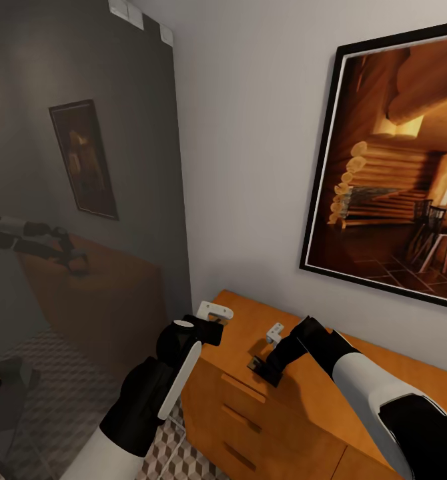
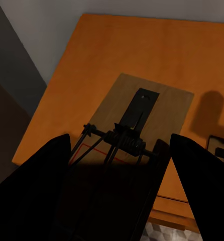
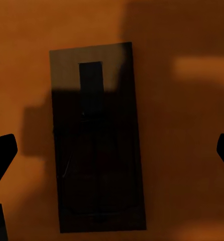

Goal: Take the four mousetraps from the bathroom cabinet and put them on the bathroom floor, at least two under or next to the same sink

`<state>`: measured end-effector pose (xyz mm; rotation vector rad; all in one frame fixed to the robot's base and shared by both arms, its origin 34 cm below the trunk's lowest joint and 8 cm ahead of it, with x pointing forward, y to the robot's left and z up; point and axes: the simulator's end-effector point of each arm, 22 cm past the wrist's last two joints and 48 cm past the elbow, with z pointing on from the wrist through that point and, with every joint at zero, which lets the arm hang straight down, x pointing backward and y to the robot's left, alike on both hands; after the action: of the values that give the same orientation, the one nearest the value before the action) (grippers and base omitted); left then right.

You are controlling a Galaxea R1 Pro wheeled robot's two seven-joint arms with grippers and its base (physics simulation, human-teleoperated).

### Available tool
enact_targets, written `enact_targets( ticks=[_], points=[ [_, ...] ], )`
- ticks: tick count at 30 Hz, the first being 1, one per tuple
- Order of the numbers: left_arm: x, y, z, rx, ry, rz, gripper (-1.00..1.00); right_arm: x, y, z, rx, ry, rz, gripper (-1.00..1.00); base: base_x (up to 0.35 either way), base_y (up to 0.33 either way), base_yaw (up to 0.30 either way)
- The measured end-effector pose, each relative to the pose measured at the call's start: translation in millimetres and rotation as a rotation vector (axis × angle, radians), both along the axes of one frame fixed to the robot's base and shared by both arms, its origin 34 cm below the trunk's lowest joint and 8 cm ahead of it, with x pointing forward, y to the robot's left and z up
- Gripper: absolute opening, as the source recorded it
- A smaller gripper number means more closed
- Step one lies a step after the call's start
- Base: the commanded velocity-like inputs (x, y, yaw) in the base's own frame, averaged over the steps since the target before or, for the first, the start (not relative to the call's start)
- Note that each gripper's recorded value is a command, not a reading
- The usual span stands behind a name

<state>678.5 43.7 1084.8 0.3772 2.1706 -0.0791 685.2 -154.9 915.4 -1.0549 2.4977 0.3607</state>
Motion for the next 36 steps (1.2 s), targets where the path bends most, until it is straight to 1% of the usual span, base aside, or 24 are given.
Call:
enact_targets(
  ticks=[11, 19, 36],
  points=[
    [0, -1, -1, 0.001, 0.000, -0.002, -1.00, -3, 3, -2, 0.008, 0.013, 0.009, 1.00, 0.000, 0.000, 0.000],
    [2, -1, -5, 0.001, -0.001, -0.003, -1.00, -7, 14, -11, 0.015, 0.030, 0.019, 1.00, 0.000, 0.000, 0.000],
    [2, -1, -5, 0.001, 0.000, -0.003, -1.00, -8, 15, -12, 0.012, 0.030, 0.018, 1.00, 0.000, 0.000, 0.000]
  ],
)
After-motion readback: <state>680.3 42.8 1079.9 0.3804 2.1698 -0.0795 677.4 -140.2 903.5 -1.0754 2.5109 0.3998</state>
